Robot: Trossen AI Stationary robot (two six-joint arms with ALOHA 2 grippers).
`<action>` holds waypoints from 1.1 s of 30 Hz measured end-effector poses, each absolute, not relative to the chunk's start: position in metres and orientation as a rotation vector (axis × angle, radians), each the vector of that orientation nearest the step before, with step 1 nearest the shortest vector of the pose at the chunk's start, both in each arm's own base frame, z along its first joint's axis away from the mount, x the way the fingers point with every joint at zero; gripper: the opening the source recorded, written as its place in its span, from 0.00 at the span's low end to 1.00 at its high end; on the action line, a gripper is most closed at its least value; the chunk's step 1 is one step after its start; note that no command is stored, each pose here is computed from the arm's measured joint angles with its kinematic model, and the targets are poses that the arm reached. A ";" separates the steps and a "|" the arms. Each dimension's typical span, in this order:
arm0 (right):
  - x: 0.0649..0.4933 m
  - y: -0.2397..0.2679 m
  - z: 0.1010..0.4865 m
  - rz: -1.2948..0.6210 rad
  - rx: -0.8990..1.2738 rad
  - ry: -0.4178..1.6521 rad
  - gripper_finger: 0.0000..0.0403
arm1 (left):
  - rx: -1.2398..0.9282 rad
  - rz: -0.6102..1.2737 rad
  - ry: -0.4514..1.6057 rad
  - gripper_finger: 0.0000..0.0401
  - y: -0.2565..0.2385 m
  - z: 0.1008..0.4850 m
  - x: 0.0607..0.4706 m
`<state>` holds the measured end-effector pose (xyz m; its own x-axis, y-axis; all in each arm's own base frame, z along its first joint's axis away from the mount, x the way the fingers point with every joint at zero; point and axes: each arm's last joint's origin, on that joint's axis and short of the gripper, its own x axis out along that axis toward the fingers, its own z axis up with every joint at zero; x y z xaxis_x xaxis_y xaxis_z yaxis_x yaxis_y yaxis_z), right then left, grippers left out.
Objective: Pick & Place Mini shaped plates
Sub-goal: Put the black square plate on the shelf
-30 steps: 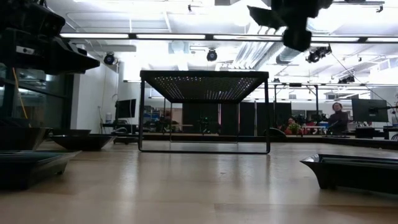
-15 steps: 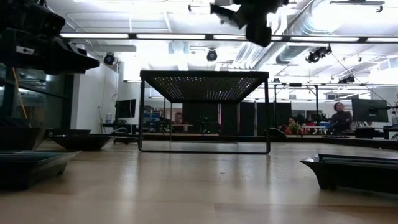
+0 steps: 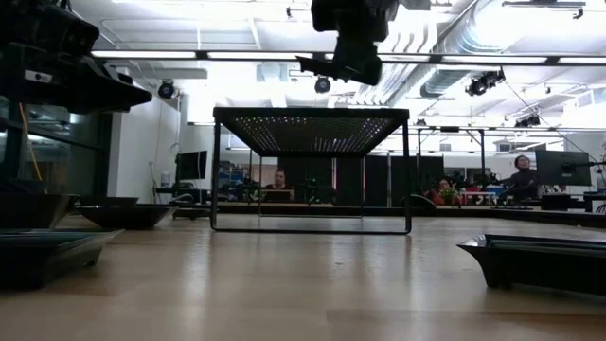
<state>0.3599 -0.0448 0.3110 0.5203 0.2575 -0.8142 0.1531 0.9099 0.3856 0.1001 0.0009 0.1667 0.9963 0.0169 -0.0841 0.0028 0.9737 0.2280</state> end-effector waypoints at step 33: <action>0.375 -0.071 0.291 -0.218 0.891 1.038 0.08 | 0.230 0.007 0.086 0.00 0.001 0.167 0.100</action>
